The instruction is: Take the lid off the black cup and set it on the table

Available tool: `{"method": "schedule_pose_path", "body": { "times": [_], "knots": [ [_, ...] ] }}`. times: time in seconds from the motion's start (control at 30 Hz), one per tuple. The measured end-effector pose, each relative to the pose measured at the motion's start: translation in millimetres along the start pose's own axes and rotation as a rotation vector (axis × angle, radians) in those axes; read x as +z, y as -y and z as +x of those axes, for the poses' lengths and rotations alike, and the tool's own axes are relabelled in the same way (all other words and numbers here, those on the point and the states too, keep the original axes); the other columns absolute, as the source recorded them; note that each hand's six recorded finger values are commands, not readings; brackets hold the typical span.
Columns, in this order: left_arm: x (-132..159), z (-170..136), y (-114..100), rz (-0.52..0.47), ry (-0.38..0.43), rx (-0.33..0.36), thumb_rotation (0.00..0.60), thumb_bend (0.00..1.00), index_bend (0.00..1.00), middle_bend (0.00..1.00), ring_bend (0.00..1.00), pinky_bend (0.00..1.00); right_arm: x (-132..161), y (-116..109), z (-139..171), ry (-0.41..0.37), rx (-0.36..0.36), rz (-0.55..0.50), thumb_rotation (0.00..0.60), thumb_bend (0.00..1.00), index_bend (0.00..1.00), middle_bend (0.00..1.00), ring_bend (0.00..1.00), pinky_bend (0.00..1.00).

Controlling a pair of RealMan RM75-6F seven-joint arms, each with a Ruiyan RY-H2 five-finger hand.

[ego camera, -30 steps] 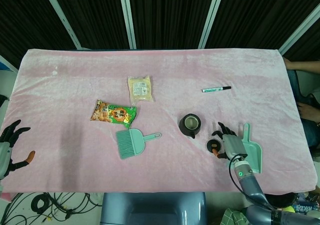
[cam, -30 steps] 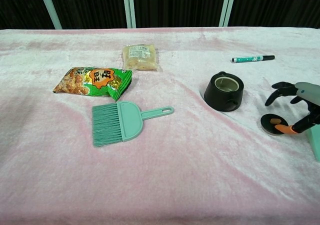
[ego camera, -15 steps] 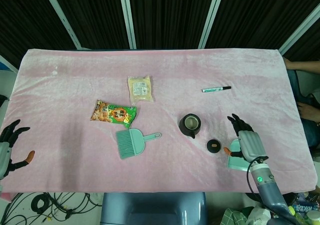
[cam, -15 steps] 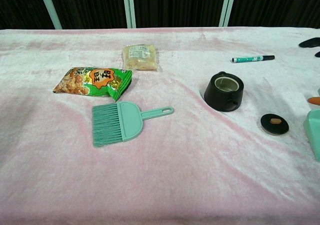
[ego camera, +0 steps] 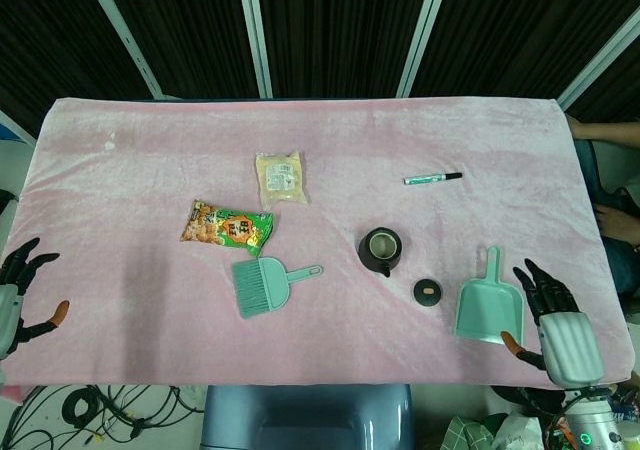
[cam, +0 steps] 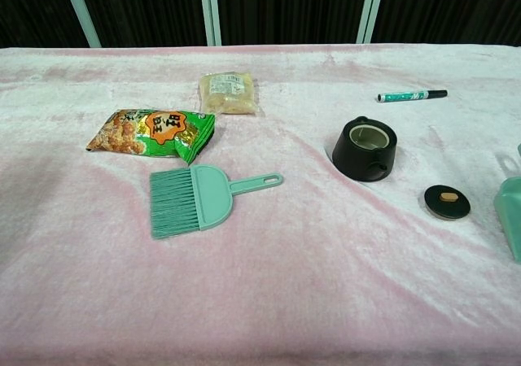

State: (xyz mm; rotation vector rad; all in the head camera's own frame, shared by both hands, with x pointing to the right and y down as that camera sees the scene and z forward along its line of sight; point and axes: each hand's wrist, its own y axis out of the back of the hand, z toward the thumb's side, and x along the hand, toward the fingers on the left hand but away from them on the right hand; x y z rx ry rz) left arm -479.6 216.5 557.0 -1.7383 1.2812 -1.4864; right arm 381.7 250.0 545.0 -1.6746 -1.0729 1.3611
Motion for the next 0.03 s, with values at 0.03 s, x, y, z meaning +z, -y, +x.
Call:
{"method": "schedule_pose_path", "body": {
  "times": [0.03],
  "knots": [
    [0.8, -0.1, -0.5, -0.001, 0.007, 0.005, 0.6, 0.34, 0.19, 0.03, 0.0, 0.16, -1.4, 1.1, 2.6, 0.0, -0.011, 0.004, 0.6, 0.15, 0.0, 0.0, 0.08, 0.14]
  ]
}}
